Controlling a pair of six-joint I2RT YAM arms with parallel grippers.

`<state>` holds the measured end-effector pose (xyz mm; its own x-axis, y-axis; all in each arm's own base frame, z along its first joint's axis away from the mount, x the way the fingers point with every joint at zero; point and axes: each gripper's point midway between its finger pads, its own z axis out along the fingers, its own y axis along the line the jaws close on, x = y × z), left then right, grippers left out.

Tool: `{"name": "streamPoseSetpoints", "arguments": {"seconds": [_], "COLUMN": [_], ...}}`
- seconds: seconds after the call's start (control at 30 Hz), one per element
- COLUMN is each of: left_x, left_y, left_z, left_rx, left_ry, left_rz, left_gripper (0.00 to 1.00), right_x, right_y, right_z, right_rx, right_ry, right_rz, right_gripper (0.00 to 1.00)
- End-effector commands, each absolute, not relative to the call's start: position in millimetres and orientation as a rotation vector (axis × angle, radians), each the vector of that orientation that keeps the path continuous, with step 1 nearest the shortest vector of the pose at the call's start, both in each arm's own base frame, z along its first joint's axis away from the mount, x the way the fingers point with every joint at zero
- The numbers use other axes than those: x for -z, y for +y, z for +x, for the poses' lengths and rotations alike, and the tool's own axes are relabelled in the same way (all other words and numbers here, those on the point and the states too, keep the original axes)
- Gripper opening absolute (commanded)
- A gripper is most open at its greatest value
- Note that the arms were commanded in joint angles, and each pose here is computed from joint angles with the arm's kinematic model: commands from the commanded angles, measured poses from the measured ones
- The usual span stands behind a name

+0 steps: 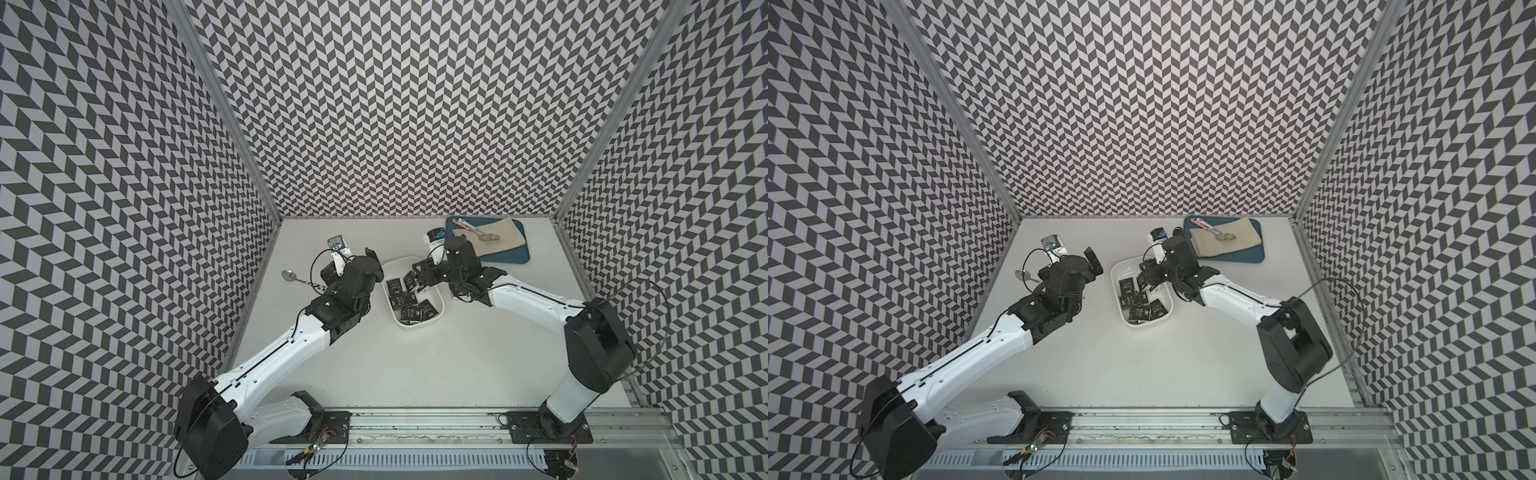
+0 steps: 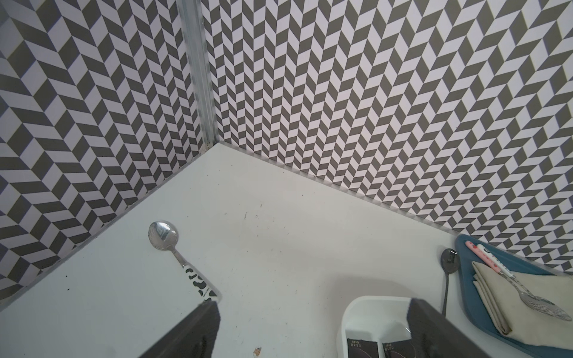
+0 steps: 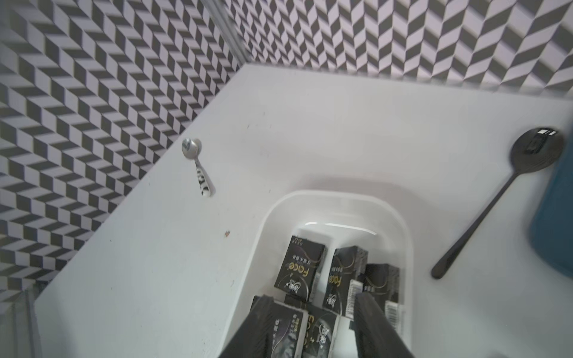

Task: Take the pocket tissues out of the storage box
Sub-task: Pick up the pocket tissues from the storage box.

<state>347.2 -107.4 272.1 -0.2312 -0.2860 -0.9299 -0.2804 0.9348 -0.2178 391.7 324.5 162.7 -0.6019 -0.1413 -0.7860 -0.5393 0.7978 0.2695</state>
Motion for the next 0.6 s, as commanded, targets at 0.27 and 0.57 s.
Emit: {"name": "streamPoseSetpoints", "arguments": {"seconds": [0.27,0.57], "left_x": [-282.3,-264.9], "left_y": [-91.7,-96.9], "left_z": [337.8,342.2], "left_rx": [0.037,0.101], "left_ry": [1.82,1.888], "left_rz": [-0.464,-0.443], "left_gripper": [0.99,0.99], "right_x": [-97.5,-72.2], "right_y": [339.9,338.0], "right_z": [414.1,417.3], "right_rx": [-0.293,-0.244], "right_ry": [2.306,2.35], "right_rz": [-0.486,-0.467], "right_gripper": [0.48,0.49]}}
